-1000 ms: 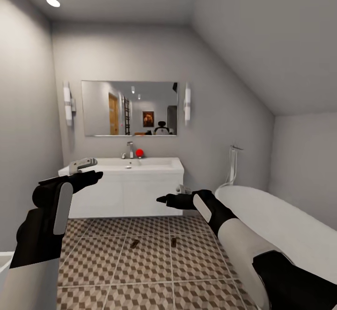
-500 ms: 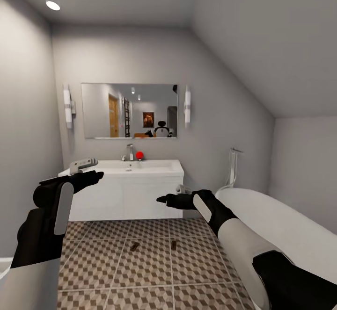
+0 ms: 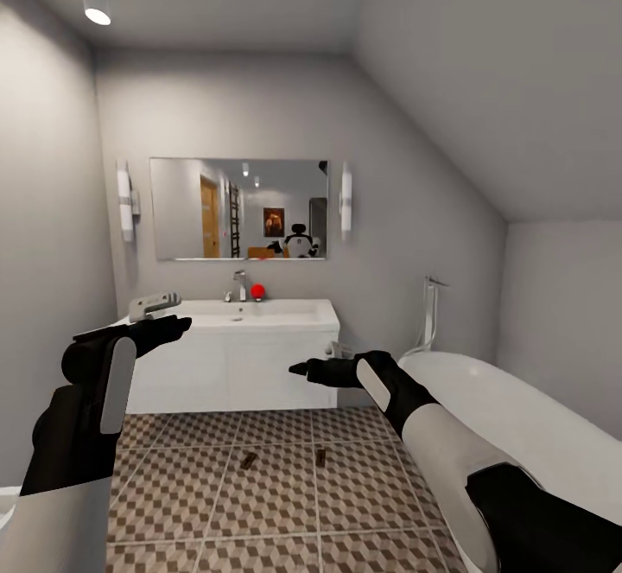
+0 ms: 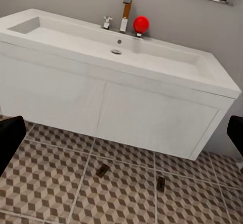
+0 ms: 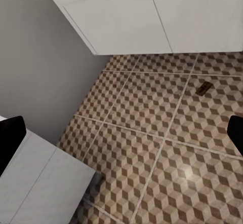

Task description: Take the four mousetraps from the cabinet in the bathroom and place them on the bathroom floor. Make sure all four end up on the same floor surface, and ensure that at least two of them are either under or directly next to the same bathroom sink.

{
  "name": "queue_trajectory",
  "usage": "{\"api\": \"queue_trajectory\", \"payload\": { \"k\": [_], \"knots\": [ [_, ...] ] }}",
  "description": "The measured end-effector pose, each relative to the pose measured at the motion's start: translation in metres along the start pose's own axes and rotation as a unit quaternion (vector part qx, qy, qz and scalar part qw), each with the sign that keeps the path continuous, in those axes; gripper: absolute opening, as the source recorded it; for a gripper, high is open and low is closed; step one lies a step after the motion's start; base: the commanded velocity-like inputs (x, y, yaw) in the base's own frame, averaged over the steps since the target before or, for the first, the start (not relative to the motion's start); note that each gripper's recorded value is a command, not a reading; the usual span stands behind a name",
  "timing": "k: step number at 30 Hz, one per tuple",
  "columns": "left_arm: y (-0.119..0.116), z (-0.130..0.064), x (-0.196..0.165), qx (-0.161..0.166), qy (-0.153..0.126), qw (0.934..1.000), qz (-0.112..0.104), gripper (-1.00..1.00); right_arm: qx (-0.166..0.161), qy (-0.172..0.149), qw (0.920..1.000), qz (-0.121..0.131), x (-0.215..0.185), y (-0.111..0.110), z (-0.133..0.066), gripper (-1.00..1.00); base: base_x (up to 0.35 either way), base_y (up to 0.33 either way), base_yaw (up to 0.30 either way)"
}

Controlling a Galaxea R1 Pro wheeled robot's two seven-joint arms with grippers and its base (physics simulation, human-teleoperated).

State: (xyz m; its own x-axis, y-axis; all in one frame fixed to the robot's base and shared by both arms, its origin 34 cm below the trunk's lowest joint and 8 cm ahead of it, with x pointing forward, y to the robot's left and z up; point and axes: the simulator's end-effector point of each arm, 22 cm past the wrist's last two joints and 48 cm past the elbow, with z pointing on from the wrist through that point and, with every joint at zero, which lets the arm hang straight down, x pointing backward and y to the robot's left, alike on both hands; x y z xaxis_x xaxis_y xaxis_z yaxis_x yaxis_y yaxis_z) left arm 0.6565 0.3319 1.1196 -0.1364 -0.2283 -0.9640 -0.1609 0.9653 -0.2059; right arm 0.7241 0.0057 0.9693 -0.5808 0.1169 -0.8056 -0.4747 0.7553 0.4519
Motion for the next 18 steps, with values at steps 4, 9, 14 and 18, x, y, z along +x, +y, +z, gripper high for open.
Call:
{"api": "queue_trajectory", "payload": {
  "k": [4,9,14,18],
  "knots": [
    [-0.002,0.000,-0.007,0.000,0.000,1.0000,0.000,1.00,0.000,0.000,1.0000,0.001,-0.006,0.003,-0.002,1.00,0.000,0.000,0.000],
    [-0.004,-0.001,-0.016,0.000,0.000,1.0000,0.000,1.00,0.000,0.000,1.0000,0.001,-0.014,0.006,-0.005,1.00,0.000,0.000,0.000],
    [-0.006,-0.002,-0.025,-0.001,0.000,1.0000,0.000,1.00,0.000,0.001,1.0000,0.002,-0.021,0.010,-0.008,1.00,0.000,0.000,0.000],
    [-0.007,-0.003,-0.032,-0.001,0.000,1.0000,0.000,1.00,0.000,0.001,1.0000,0.002,-0.027,0.013,-0.010,1.00,0.000,0.000,0.000]
  ]
}}
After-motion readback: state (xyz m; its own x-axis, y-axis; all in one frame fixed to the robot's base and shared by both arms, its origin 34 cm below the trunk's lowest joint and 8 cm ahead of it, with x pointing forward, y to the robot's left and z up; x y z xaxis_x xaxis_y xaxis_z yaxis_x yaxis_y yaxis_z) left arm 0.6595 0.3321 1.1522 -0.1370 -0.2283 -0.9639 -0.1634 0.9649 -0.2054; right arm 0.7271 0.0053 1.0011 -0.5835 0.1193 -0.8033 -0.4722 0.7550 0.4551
